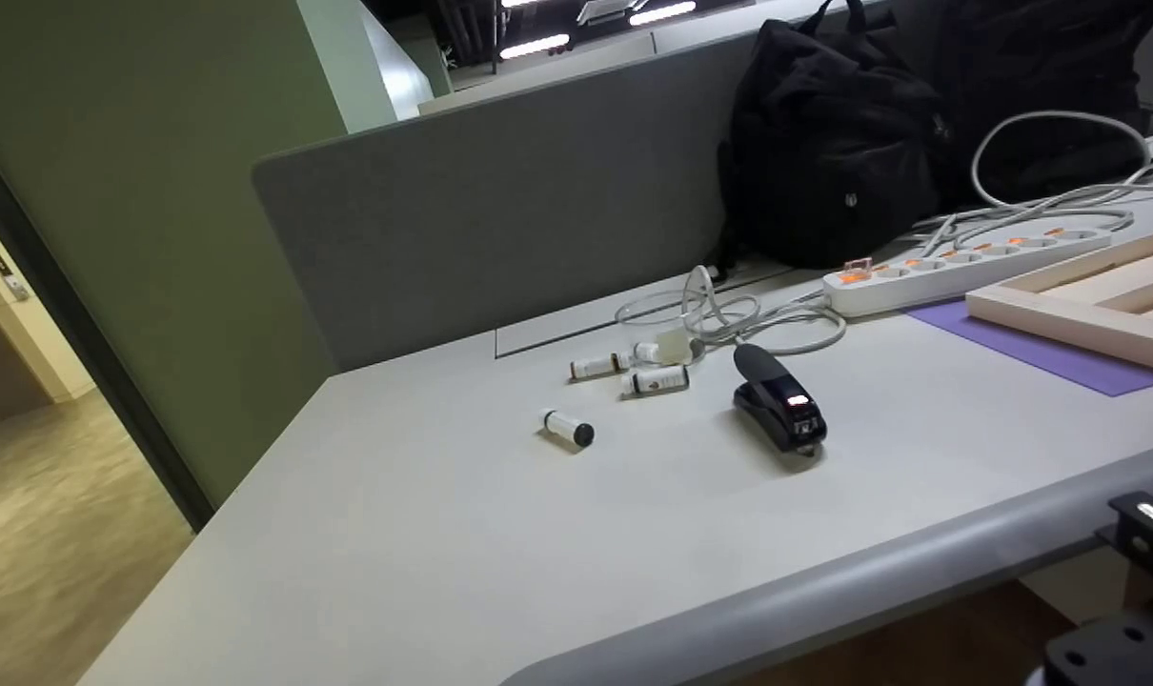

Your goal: Turn off the second switch from the right end

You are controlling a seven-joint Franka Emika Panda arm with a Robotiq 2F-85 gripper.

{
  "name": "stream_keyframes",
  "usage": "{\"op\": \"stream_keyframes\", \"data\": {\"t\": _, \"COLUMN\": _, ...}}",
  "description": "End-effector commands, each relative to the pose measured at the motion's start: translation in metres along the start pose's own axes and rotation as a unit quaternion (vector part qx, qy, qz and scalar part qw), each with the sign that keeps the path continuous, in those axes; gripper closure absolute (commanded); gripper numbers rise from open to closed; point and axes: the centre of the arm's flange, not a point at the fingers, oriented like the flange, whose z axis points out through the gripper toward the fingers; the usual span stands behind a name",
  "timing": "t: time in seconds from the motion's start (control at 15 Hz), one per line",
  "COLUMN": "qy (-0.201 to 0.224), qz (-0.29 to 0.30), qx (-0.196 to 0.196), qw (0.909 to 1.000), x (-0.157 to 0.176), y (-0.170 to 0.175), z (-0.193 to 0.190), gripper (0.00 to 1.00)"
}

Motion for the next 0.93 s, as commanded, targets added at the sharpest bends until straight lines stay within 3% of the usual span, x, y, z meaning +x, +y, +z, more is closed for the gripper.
{"op": "stream_keyframes", "data": {"t": 0.0, "qy": -0.039, "qz": 0.039, "qx": -0.012, "qw": 0.9984, "x": 0.072, "y": 0.037, "z": 0.045, "gripper": 0.0}}
{"op": "stream_keyframes", "data": {"t": 0.13, "qy": -0.081, "qz": 0.066, "qx": -0.021, "qw": 0.9943, "x": 0.094, "y": 0.051, "z": 0.074, "gripper": 0.0}}
{"op": "stream_keyframes", "data": {"t": 0.2, "qy": -0.047, "qz": 0.036, "qx": -0.016, "qw": 0.9981, "x": 0.042, "y": 0.032, "z": 0.056, "gripper": 0.0}}
{"op": "stream_keyframes", "data": {"t": 0.4, "qy": -0.061, "qz": 0.035, "qx": -0.022, "qw": 0.9973, "x": 0.049, "y": 0.034, "z": 0.076, "gripper": 0.0}}
{"op": "stream_keyframes", "data": {"t": 0.87, "qy": -0.047, "qz": 0.035, "qx": -0.018, "qw": 0.9981, "x": 0.046, "y": 0.032, "z": 0.06, "gripper": 0.0}}
